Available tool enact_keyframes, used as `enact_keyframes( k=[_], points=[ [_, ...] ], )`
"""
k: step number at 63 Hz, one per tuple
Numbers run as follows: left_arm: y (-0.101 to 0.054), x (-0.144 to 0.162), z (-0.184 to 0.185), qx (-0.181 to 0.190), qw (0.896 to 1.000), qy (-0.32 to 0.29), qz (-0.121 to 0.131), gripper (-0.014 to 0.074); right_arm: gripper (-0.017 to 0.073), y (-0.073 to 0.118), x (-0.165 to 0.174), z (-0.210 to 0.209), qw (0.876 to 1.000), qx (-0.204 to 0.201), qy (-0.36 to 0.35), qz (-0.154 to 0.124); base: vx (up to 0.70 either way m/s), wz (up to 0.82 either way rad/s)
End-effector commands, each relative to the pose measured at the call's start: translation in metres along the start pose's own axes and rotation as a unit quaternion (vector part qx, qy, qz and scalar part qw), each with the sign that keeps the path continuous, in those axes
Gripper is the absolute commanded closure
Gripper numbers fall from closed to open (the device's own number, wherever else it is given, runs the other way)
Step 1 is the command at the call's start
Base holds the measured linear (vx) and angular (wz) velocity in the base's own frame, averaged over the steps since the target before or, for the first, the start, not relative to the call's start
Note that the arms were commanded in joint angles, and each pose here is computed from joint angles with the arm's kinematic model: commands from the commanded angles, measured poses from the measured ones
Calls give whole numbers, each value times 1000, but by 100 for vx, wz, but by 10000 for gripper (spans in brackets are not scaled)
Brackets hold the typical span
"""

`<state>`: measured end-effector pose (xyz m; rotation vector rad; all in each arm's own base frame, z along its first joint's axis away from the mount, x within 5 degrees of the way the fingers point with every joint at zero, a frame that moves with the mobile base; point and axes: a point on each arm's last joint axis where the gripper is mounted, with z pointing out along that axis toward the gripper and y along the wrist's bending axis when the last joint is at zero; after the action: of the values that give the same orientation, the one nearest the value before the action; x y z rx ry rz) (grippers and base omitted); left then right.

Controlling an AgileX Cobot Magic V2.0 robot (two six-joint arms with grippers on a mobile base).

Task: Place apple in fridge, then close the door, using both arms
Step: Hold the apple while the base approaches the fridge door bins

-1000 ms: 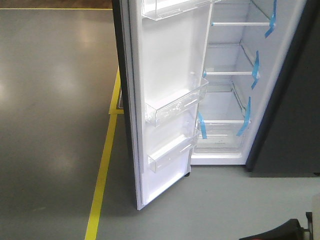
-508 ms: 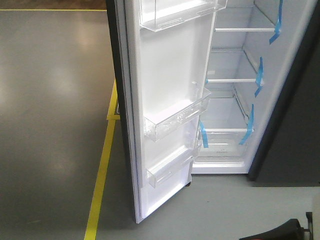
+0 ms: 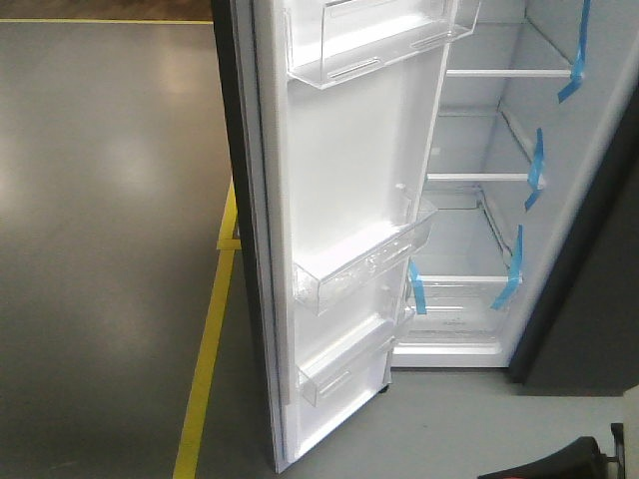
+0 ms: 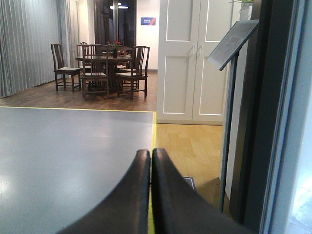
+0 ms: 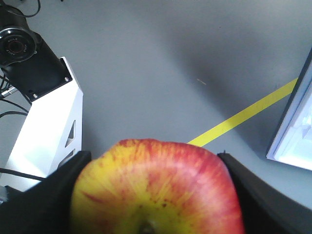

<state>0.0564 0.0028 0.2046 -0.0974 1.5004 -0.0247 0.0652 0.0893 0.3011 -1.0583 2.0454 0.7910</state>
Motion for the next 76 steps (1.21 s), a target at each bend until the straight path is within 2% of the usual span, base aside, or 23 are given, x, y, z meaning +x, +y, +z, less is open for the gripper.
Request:
enact_keyframes(
  k=[1,76],
  points=[
    [0,0,-1,1,999,-34,-4,600,253,2,-12,-5,999,1,-38,5,12,1],
    [0,0,-1,1,999,-34,-4,600,253,2,-12,-5,999,1,-38,5,10,-2]
  ],
)
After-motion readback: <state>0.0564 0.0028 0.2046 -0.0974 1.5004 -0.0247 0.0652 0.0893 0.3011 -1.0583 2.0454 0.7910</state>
